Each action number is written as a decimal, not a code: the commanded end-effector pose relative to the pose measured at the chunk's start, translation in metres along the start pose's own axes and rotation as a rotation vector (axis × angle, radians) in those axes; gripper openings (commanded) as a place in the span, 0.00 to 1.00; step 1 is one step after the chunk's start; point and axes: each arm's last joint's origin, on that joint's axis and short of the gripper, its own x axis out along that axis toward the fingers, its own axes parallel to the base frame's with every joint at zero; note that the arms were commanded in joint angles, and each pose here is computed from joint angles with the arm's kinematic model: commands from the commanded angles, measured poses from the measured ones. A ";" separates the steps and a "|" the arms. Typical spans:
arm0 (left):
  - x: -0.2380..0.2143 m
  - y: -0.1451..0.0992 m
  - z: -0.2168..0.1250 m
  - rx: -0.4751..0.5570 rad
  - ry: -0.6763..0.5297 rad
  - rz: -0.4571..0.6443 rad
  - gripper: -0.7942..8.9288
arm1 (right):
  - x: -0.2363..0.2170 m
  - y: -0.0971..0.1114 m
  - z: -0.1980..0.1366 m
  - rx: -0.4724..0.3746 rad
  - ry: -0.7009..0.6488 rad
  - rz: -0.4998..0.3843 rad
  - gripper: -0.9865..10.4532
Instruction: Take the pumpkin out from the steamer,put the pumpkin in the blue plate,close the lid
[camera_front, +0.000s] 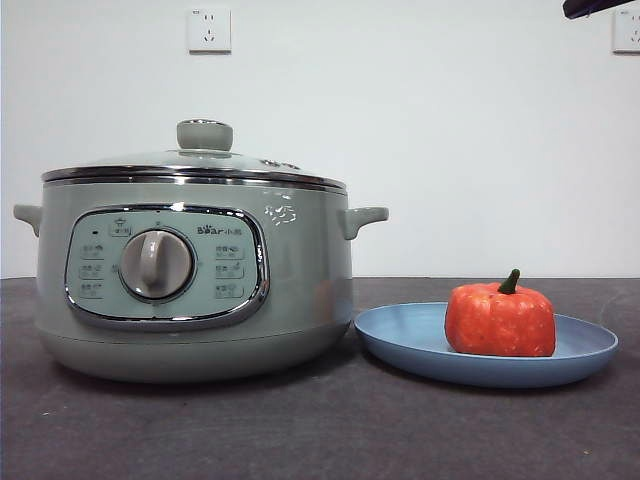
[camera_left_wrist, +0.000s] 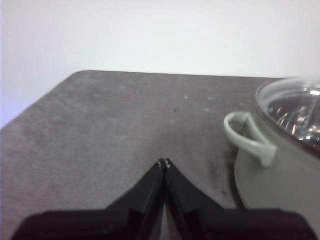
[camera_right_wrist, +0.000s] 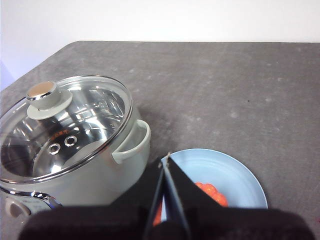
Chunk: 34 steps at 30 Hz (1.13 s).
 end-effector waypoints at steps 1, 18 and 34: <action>0.005 0.001 -0.012 0.001 -0.004 -0.023 0.08 | 0.001 0.000 -0.002 0.009 0.001 -0.003 0.07; 0.009 0.002 -0.031 0.000 0.081 -0.072 0.08 | 0.001 0.000 -0.002 0.009 0.001 -0.003 0.07; 0.009 0.002 -0.031 0.000 0.082 -0.072 0.08 | 0.001 0.000 -0.002 0.009 0.001 -0.003 0.07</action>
